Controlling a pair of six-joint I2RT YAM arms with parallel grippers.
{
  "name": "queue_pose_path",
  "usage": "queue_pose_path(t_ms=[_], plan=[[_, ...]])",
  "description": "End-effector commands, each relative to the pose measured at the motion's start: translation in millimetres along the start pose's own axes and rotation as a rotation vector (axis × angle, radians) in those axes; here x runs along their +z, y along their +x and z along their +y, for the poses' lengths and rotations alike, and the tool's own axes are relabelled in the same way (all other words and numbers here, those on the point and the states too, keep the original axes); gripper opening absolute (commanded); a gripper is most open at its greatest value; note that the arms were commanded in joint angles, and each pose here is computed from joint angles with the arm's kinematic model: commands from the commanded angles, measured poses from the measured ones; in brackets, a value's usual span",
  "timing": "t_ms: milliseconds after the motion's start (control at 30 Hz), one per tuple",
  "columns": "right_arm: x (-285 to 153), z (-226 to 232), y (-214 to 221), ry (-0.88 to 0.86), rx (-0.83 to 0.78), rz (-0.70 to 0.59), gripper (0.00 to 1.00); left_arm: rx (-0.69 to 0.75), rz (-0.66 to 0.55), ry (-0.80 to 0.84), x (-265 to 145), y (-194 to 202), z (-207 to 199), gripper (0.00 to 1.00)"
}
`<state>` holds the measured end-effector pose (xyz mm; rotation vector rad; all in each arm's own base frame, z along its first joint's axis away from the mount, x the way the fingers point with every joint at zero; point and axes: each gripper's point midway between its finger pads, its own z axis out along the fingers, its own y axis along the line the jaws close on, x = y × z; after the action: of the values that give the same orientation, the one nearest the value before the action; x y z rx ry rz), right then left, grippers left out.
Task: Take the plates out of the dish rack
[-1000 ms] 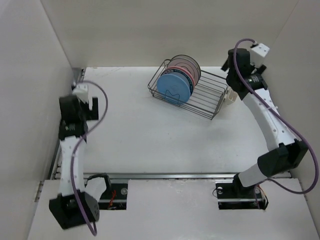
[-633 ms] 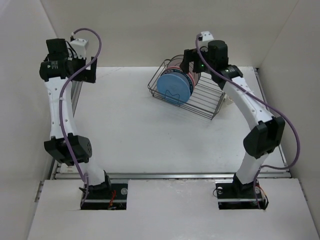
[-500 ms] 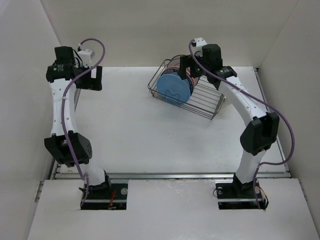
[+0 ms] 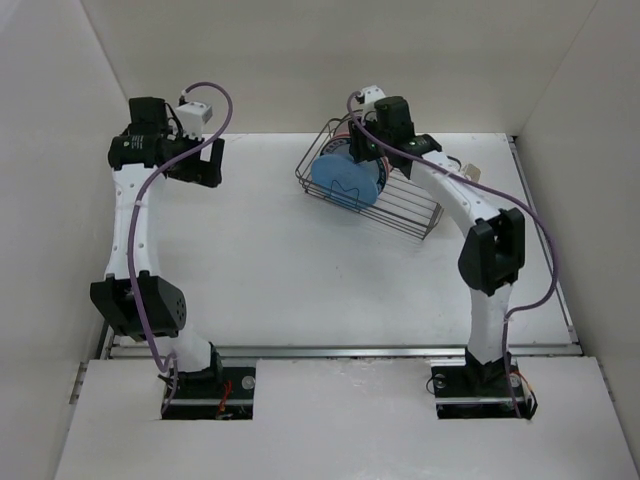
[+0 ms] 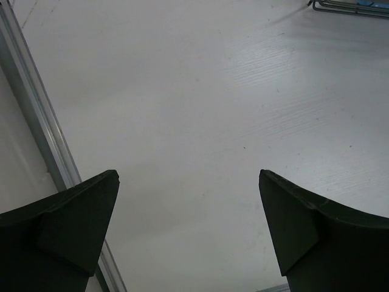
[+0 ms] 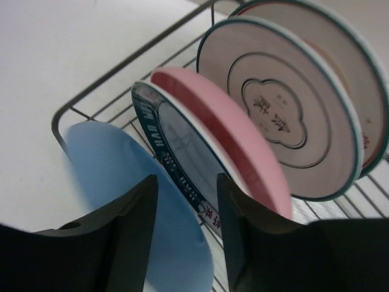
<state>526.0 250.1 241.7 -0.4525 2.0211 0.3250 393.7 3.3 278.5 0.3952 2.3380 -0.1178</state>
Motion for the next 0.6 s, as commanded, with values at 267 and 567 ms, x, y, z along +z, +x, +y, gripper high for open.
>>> queue_pose_path(t_ms=[267, 567], plan=[[23, -2, 6, 0.114, -0.043, 0.001, 0.41, 0.004, 0.055, 0.045, 11, 20, -9, 1.00], [-34, -2, -54, 0.168, -0.083, -0.125, 0.53, -0.016, 0.054, 0.065, 16, 14, -10, 1.00]])
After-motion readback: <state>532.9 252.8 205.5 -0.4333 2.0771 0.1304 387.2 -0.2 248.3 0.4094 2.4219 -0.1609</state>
